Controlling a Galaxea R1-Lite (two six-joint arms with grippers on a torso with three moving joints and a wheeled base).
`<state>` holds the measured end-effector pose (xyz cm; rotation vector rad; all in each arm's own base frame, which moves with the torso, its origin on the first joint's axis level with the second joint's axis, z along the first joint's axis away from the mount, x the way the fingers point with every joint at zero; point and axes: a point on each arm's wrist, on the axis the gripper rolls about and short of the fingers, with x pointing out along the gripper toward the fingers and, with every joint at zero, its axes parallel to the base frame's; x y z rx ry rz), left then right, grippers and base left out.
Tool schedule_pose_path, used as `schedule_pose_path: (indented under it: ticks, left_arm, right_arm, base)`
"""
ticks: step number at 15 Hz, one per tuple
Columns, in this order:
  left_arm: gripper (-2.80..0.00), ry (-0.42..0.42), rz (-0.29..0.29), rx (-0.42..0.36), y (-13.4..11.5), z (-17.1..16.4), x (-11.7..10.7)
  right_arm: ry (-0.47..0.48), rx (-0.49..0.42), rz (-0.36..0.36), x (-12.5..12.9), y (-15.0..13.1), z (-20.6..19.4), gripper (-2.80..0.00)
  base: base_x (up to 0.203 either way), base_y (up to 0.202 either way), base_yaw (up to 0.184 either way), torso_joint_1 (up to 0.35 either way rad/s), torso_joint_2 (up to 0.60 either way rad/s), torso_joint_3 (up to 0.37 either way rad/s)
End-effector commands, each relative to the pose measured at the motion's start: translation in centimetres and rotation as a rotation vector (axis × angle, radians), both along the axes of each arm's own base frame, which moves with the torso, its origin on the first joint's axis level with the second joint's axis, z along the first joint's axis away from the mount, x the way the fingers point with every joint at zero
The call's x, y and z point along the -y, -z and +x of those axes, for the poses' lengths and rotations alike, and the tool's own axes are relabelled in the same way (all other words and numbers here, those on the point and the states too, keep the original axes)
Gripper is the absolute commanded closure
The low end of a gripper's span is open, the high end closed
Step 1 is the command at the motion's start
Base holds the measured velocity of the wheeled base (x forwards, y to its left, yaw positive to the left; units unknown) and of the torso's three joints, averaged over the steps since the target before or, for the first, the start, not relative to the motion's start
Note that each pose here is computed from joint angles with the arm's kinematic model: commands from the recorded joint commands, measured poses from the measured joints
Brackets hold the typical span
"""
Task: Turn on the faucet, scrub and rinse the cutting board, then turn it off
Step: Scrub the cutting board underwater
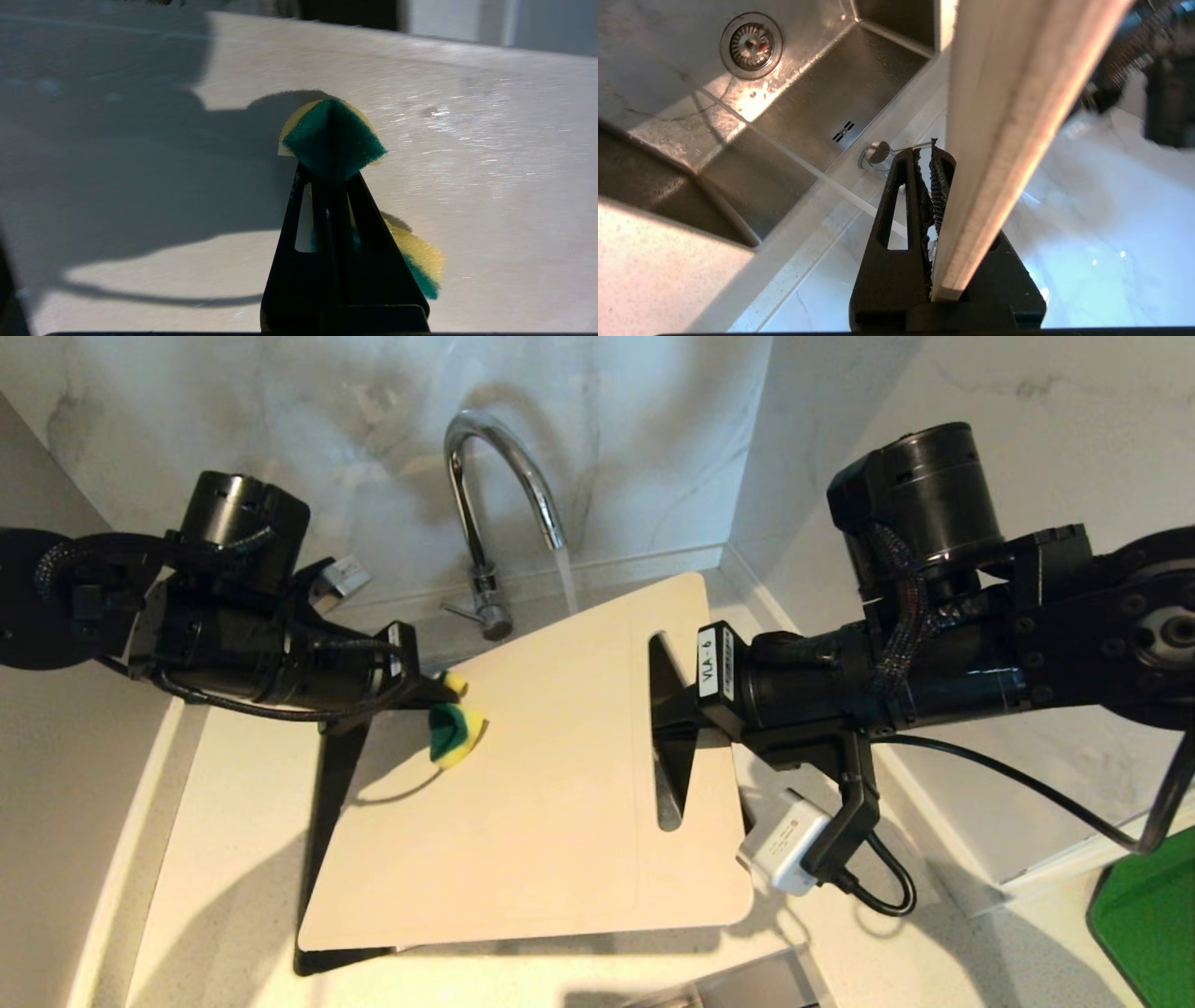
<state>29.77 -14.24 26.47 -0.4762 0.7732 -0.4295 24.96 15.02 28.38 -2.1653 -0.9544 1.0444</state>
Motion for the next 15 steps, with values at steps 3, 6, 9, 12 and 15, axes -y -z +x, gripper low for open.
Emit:
schedule_pose_path:
  ticks: [3, 6, 9, 12, 15]
  left_arm:
    - [0.00, -0.086, 0.030, -0.101, 3.0, 0.6, -3.2]
    - [0.00, -0.115, 0.016, -0.108, 4.5, 1.4, -5.9]
    - [0.00, -0.157, 0.053, -0.125, 6.3, 2.5, -8.8]
    - [0.00, -0.175, 0.066, -0.115, 7.6, 3.2, -11.1]
    - [0.00, -0.222, 0.043, -0.085, 6.6, 3.4, -13.3]
  right_arm:
    - [-0.012, 0.014, 0.006, -0.1, 0.4, 0.1, 0.00]
    - [-0.013, 0.017, 0.009, 0.0, 0.2, 0.0, 0.00]
    - [-0.024, 0.014, 0.015, 0.0, 0.2, -0.1, 0.00]
    - [-0.024, 0.003, 0.011, 0.1, 0.5, 0.0, 0.00]
    - [-0.028, 0.003, 0.017, 0.3, 0.6, 0.0, 0.00]
  base:
    - [0.000, 0.000, 0.000, 0.000, 0.00, 0.000]
    - [0.000, 0.000, 0.000, 0.000, 0.00, 0.000]
    - [0.000, 0.000, 0.000, 0.000, 0.00, 0.000]
    - [0.000, 0.000, 0.000, 0.000, 0.00, 0.000]
    - [0.000, 0.000, 0.000, 0.000, 0.00, 0.000]
